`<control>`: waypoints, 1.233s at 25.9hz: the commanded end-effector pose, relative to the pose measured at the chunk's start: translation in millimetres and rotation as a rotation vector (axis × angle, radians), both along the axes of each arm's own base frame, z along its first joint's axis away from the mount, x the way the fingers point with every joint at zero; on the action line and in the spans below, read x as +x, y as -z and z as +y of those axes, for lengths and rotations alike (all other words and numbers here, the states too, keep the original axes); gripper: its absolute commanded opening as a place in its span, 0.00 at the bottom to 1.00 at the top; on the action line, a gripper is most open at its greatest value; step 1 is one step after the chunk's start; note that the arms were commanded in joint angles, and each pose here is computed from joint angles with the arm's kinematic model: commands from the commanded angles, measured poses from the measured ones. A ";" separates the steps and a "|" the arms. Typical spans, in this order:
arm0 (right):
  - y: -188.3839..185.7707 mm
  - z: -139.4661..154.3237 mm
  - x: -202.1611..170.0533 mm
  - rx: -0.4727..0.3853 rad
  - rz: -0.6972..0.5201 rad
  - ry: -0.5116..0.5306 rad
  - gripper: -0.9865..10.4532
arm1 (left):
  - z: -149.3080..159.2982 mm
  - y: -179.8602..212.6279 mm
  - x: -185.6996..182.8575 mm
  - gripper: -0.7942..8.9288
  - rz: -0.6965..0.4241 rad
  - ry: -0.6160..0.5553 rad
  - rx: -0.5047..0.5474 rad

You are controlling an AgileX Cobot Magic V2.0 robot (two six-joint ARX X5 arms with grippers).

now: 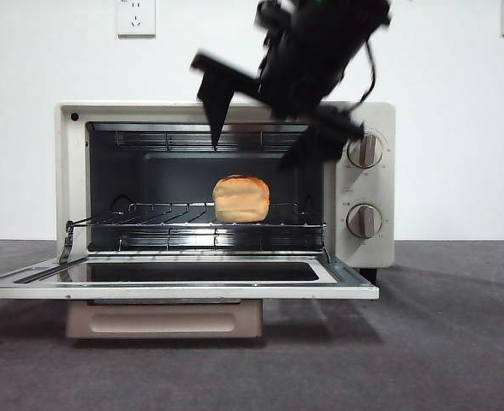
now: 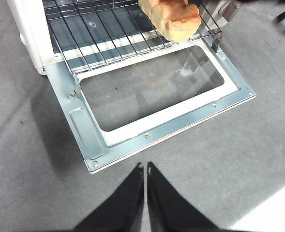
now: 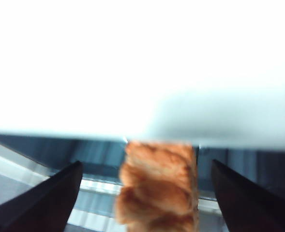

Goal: The left arm flap open the oven, the right arm pick bread and place it into oven, the left arm flap close the oven

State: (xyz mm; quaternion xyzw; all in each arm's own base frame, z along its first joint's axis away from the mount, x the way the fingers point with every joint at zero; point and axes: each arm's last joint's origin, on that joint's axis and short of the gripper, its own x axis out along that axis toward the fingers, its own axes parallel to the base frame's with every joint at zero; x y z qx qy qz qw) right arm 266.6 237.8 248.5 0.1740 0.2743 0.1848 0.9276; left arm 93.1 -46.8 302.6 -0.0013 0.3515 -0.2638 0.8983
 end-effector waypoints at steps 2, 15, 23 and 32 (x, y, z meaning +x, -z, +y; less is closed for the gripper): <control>-28.8 -5.1 -19.5 -0.029 -0.025 -0.072 0.46 | -1.0 -1.8 1.1 0.10 -0.014 0.013 -0.003; -99.0 -73.4 -103.0 -0.238 -0.127 -0.448 0.46 | -1.2 -2.2 1.5 0.10 -0.017 0.010 -0.008; -79.9 -108.1 -138.0 -0.275 -0.093 -0.468 0.46 | -1.2 -2.2 1.5 0.10 -0.014 0.007 -0.010; -61.0 -126.0 -160.0 -0.191 -0.090 -0.539 0.46 | -1.2 -2.2 1.6 0.10 -0.012 0.005 -0.012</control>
